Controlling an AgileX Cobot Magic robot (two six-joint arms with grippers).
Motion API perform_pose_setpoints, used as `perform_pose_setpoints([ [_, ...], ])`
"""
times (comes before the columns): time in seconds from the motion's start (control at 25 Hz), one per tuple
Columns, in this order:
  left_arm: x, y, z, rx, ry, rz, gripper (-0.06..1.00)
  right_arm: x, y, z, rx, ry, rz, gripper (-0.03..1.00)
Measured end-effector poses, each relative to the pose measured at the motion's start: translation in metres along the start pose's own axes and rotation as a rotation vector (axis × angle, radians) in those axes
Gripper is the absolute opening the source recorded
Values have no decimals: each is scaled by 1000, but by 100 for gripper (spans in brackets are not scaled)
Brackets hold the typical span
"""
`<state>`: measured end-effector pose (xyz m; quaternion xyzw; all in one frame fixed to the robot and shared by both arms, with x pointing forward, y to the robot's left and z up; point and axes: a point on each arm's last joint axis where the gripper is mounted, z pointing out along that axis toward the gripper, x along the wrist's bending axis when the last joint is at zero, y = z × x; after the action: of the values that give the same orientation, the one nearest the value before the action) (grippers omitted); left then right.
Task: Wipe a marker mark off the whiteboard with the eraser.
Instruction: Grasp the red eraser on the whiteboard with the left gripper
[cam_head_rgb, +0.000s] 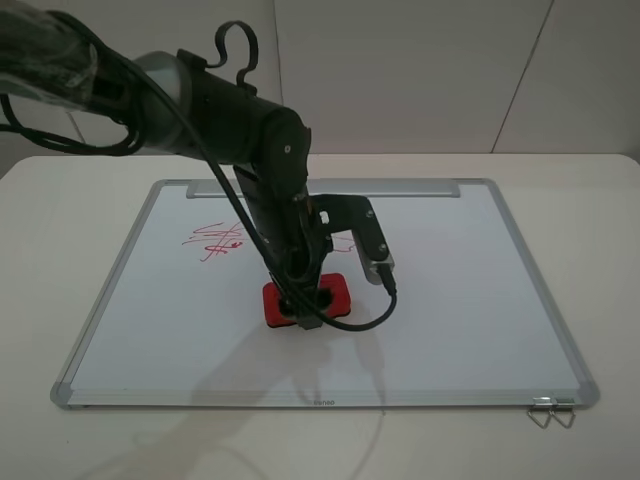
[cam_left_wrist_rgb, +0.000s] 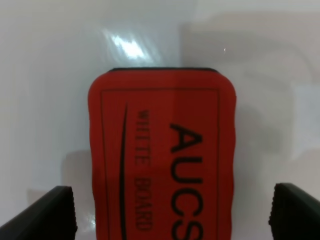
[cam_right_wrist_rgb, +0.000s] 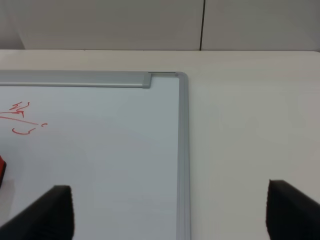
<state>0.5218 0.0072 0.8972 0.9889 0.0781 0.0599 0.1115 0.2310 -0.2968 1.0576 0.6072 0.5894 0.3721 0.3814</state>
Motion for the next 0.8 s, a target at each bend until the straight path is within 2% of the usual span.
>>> perform_pose_setpoints([
  [0.28, 1, 1, 3, -8, 7, 6, 77, 0, 0, 0, 0, 0, 0, 69],
  [0.8, -2, -4, 13, 30, -22, 8, 77, 0, 0, 0, 0, 0, 0, 69],
])
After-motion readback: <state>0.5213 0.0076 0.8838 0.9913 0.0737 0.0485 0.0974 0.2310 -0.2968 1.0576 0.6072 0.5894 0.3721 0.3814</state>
